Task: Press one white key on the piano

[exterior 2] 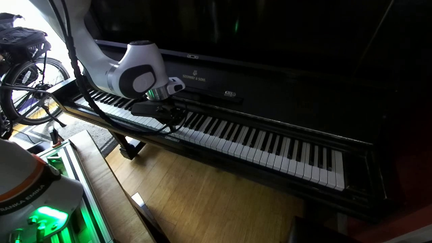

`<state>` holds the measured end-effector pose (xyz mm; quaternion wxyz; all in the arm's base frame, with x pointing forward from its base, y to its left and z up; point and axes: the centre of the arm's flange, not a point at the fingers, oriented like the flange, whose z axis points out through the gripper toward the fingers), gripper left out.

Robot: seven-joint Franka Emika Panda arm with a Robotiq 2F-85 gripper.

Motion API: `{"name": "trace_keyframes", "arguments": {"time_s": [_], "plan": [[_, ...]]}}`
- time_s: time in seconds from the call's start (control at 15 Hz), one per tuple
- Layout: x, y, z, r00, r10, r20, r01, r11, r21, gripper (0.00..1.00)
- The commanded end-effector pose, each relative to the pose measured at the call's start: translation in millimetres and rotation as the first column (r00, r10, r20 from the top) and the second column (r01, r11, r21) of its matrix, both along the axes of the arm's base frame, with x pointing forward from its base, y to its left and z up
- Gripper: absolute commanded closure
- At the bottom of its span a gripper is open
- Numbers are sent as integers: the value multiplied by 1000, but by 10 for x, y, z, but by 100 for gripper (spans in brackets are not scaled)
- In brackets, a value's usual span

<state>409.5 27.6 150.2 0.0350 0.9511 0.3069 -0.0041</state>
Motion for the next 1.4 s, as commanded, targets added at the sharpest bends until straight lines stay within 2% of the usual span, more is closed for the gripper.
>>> {"name": "trace_keyframes", "arguments": {"time_s": [0.0,0.87,1.33], "plan": [[-4,7,-108,1000,-1,9,2,1000,-9,100],[-11,17,-206,1000,4,-15,-4,1000,-7,100],[-18,31,-52,1000,5,6,-5,1000,-13,100]]}}
